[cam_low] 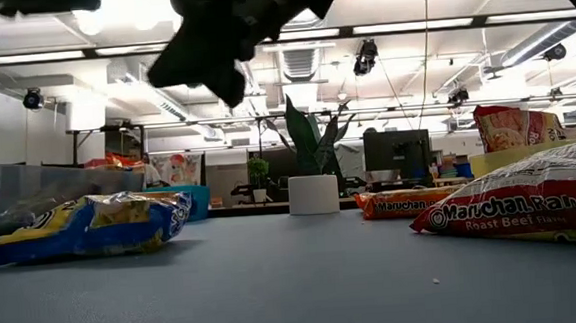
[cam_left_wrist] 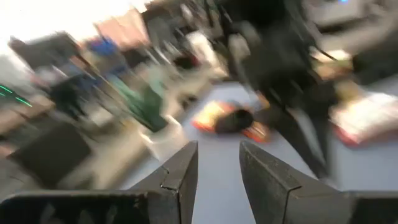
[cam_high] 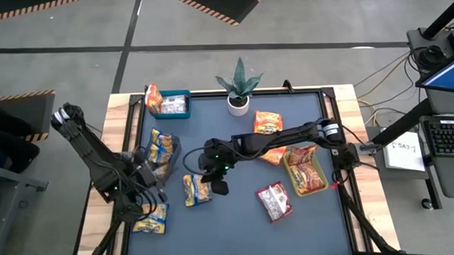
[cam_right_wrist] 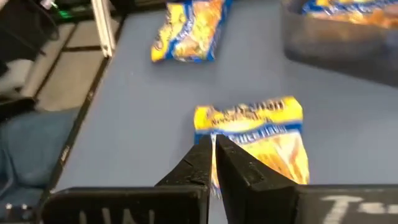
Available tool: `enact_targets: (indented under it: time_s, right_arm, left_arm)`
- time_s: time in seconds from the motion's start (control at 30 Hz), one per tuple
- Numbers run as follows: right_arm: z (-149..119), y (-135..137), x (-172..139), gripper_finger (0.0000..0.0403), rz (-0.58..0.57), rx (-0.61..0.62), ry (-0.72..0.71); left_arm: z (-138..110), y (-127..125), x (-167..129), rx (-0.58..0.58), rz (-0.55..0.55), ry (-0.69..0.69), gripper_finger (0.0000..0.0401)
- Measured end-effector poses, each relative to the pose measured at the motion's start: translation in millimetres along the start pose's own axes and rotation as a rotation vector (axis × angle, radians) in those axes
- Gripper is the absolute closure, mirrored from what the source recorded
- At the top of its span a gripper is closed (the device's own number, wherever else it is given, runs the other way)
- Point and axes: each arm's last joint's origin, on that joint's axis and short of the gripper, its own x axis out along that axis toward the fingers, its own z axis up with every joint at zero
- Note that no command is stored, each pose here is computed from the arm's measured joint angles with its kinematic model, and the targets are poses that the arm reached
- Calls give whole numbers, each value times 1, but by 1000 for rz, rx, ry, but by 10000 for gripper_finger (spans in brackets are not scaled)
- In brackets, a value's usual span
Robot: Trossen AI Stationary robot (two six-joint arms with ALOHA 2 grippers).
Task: Sort Maruchan noodles
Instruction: Put the blue noodle pack into the black bin
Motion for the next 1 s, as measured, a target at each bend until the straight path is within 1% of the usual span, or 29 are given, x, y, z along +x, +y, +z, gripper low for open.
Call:
enact_targets:
  time_s: [0.1, 0.23, 0.33, 0.43, 0.53, 0.63, 0.73, 0.83, 0.93, 1.0]
  right_arm:
    - [-8, 2, -9, 394, -57, 18, 55]
    - [-21, 2, -20, 394, -124, 52, 78]
    - [-38, 1, -20, 394, -168, 105, 100]
    - [-60, -3, -12, 394, -209, 164, 126]
    - [-76, -6, -3, 394, -217, 215, 110]
    - [-86, -10, 3, 394, -216, 260, 82]
    - [-89, -12, 7, 392, -209, 260, 38]
    - [-85, -12, 8, 381, -193, 245, -17]
    - [-83, -13, 11, 355, -189, 243, -28]
    - [-81, -13, 11, 332, -188, 259, -35]
  left_arm:
    - [-13, -9, 2, -88, -80, 86, 299]
    - [-27, -24, 5, -164, -113, 148, 299]
    - [-35, -40, 8, -172, -132, 172, 299]
    - [-42, -55, 11, -155, -132, 183, 299]
    - [-48, -70, 14, -121, -126, 194, 299]
    - [-51, -86, 16, -119, -145, 230, 299]
    - [-54, -102, 18, -128, -178, 294, 300]
    - [-58, -116, 20, -121, -181, 320, 306]
    - [-64, -126, 24, -93, -172, 338, 317]
    - [-68, -128, 27, -94, -166, 358, 324]
